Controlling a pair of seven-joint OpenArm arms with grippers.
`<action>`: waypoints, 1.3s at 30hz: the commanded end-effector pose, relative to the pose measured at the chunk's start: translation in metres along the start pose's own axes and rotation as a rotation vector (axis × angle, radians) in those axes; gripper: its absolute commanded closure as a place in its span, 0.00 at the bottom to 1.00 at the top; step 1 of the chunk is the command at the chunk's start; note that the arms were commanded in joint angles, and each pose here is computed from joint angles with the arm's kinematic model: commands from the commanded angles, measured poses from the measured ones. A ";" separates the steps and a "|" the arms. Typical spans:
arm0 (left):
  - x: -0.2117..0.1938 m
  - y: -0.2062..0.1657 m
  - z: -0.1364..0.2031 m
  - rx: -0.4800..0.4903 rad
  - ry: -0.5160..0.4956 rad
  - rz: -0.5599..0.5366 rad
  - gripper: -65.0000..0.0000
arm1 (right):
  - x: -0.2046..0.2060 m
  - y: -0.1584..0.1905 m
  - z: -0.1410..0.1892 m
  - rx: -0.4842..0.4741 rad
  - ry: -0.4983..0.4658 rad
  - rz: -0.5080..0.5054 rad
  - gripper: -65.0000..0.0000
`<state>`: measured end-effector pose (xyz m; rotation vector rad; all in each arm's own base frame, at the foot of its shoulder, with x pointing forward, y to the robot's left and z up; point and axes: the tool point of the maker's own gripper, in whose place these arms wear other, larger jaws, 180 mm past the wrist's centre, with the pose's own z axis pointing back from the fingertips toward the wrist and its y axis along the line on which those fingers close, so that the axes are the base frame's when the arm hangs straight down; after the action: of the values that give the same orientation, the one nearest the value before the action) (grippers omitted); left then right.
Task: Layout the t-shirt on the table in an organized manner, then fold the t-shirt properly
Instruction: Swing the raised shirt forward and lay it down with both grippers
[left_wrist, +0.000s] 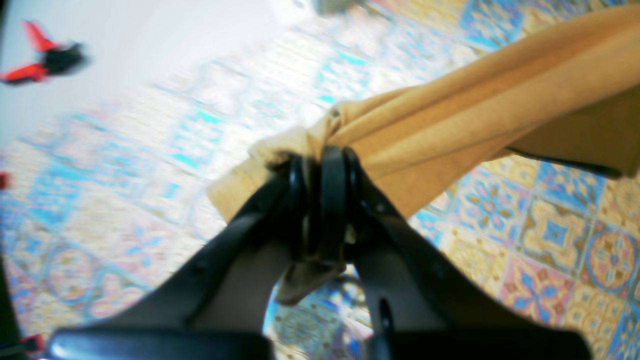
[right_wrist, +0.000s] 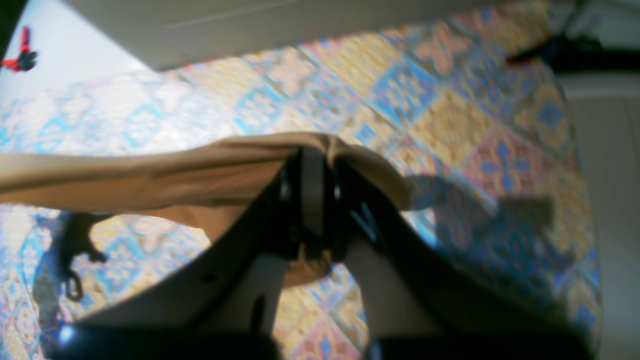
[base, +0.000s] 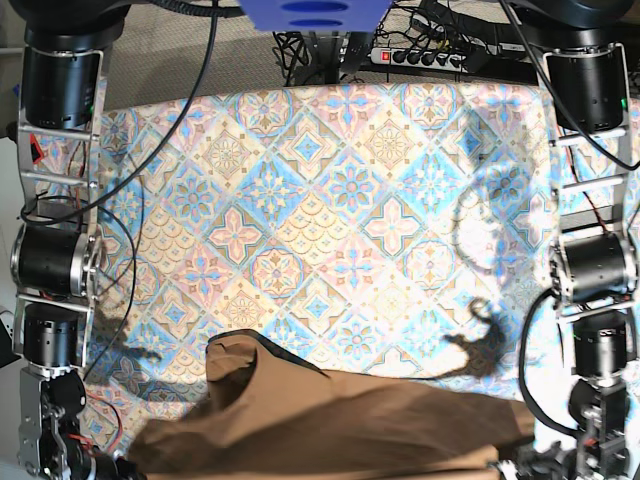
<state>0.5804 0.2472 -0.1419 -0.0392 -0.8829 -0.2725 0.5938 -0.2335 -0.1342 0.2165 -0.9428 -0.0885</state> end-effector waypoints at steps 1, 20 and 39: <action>0.030 0.014 0.019 0.035 -0.080 -0.002 1.00 | 0.036 0.000 0.015 -0.008 -0.095 0.006 1.00; 0.033 0.035 0.043 0.057 -0.090 -0.057 1.00 | 0.103 0.063 0.094 0.060 -0.308 0.206 1.00; -0.014 -0.023 0.096 0.090 -0.207 -0.297 1.00 | 0.019 0.054 0.107 0.074 -0.346 0.226 1.00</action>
<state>0.4876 0.2389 -0.1347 0.1212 -0.9984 -0.5136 0.5122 -0.1966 -0.1128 0.1639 -1.1270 0.1040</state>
